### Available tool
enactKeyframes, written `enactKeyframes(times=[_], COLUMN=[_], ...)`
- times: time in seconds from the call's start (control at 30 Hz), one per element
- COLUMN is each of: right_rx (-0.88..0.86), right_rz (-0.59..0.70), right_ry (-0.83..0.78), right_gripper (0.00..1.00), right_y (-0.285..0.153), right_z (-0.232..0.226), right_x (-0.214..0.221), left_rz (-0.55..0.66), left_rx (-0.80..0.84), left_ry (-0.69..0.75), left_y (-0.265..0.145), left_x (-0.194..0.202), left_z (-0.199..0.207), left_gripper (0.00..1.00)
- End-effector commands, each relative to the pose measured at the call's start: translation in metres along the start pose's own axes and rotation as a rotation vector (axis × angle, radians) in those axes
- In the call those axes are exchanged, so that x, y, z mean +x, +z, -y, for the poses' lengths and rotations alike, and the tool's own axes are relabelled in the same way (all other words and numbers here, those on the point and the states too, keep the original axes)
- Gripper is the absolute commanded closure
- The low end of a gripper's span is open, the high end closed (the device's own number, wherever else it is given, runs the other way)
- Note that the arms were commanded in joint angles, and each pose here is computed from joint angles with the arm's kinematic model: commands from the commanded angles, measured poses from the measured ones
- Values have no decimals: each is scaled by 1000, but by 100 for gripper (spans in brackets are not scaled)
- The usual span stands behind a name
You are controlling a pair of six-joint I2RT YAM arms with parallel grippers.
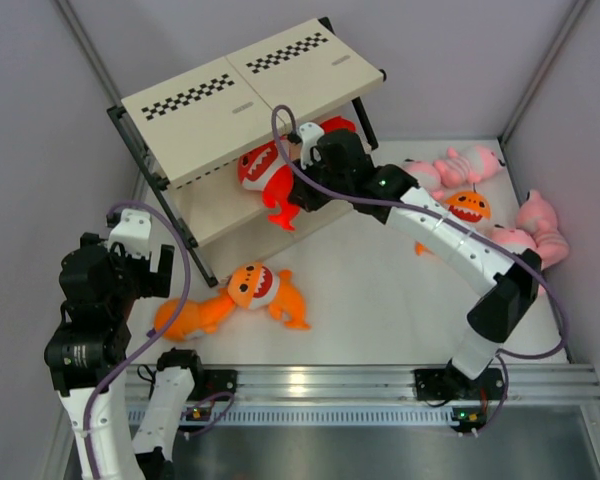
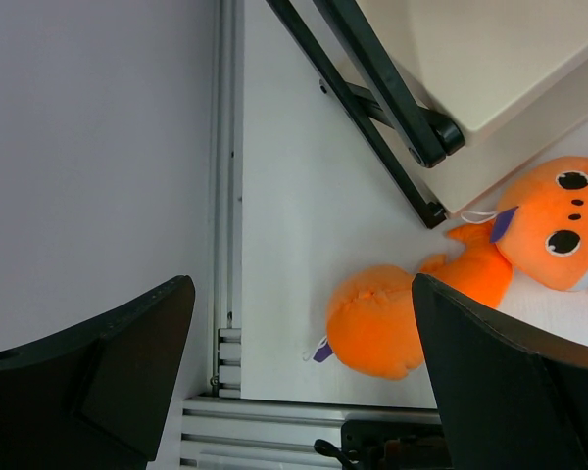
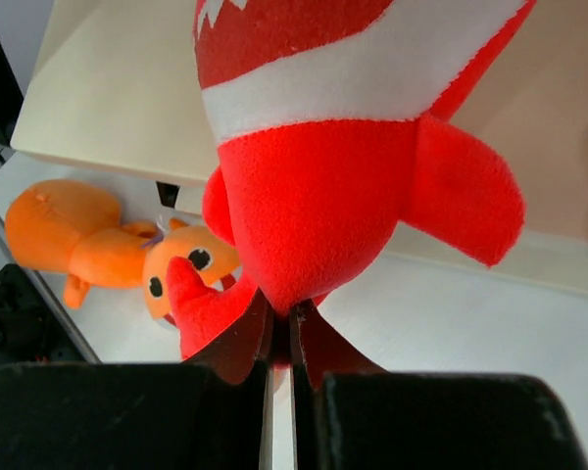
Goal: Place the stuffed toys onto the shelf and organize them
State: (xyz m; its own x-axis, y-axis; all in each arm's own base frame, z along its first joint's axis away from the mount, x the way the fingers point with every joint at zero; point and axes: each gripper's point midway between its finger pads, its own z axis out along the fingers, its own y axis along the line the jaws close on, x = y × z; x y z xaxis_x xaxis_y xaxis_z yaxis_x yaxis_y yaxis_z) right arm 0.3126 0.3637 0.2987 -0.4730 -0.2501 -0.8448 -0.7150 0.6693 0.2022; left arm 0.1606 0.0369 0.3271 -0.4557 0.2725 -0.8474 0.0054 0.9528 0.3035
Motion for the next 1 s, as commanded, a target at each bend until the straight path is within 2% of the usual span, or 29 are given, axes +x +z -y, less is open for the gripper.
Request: enactKeyframes(times=[0.0, 0.23, 0.47, 0.5, 0.53, 0.67, 0.77, 0.97], right_rx=[-21, -167, -208, -210, -189, -128, -78, -41], right_rz=[176, 248, 228, 226, 222, 256, 276, 318], right_ry=[-53, 36, 98, 107, 122, 181, 210, 269], right_gripper=[100, 100, 98, 93, 78, 54, 45, 44], right_y=[1, 10, 37, 38, 43, 47, 49, 39], right_z=[-4, -36, -53, -56, -52, -41, -32, -24], right_x=[-57, -66, -61, -60, -56, -55, -54, -47], left_rz=[25, 25, 33, 29, 28, 37, 35, 31], left_rx=[-15, -5, -1, -3, 0, 13, 12, 20], left_ry=[15, 12, 7, 7, 7, 4, 4, 6], left_y=[-3, -2, -4, -3, -3, -4, -4, -2], left_x=[-5, -5, -6, -5, -5, -6, -5, -4], left_z=[-4, -2, -1, -1, 0, 2, 2, 4], left_gripper=[2, 1, 1, 1, 1, 1, 1, 1])
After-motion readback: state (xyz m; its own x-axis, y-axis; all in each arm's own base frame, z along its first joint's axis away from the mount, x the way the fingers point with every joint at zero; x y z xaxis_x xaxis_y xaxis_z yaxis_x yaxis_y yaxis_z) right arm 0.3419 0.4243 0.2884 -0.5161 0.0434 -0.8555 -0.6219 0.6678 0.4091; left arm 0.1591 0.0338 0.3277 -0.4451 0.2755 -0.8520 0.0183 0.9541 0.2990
